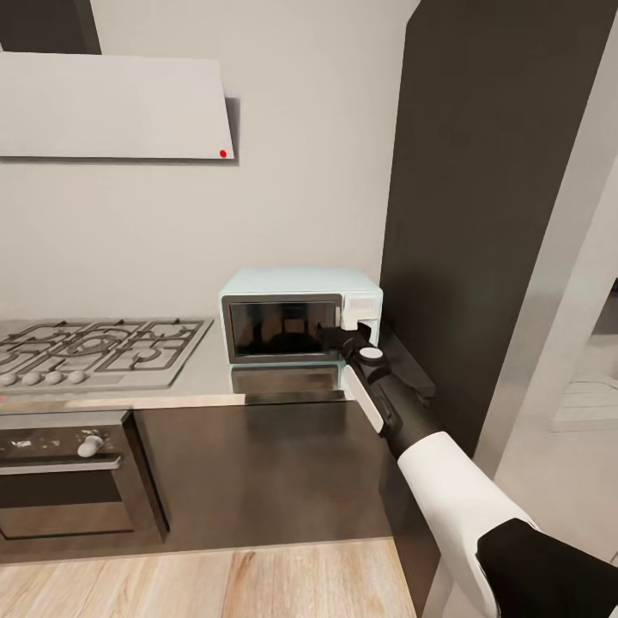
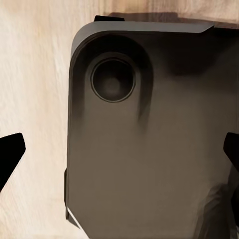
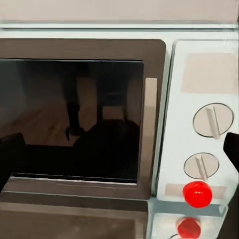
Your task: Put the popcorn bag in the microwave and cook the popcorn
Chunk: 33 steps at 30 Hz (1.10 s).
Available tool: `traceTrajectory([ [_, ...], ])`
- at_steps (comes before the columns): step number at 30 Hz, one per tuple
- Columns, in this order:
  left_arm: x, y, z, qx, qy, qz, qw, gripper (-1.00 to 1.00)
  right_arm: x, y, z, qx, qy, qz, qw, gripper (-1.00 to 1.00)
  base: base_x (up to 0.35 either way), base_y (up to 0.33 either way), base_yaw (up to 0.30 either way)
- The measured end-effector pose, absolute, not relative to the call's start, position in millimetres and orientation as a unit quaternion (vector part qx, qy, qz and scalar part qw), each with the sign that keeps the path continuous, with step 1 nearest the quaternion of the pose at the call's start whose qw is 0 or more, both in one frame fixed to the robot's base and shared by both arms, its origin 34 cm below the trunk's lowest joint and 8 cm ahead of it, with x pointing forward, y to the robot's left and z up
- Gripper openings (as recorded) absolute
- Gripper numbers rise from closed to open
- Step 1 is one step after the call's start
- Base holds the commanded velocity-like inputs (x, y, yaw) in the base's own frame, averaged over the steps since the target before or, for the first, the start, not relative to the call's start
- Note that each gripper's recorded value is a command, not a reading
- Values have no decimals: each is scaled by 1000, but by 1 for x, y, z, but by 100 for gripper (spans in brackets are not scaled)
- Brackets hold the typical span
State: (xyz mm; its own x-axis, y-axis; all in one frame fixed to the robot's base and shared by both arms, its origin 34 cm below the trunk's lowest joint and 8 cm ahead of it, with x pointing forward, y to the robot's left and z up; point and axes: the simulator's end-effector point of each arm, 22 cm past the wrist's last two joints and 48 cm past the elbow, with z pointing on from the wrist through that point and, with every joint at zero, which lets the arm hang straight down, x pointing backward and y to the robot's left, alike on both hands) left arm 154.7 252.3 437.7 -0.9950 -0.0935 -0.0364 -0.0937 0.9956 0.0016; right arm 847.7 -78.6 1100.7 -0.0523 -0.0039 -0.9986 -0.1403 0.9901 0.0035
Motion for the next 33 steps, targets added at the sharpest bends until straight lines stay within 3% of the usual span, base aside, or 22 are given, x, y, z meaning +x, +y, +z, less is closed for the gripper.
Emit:
traceTrajectory([
  [17, 157, 252, 438, -47, 999, 1, 20, 100, 860, -145, 1093, -19, 718, -8, 696, 100, 0, 0, 0],
  [33, 156, 252, 438, -47, 999, 1, 20, 100, 860, -119, 1061, -25, 740, 5, 672, 100, 3, 0, 0],
])
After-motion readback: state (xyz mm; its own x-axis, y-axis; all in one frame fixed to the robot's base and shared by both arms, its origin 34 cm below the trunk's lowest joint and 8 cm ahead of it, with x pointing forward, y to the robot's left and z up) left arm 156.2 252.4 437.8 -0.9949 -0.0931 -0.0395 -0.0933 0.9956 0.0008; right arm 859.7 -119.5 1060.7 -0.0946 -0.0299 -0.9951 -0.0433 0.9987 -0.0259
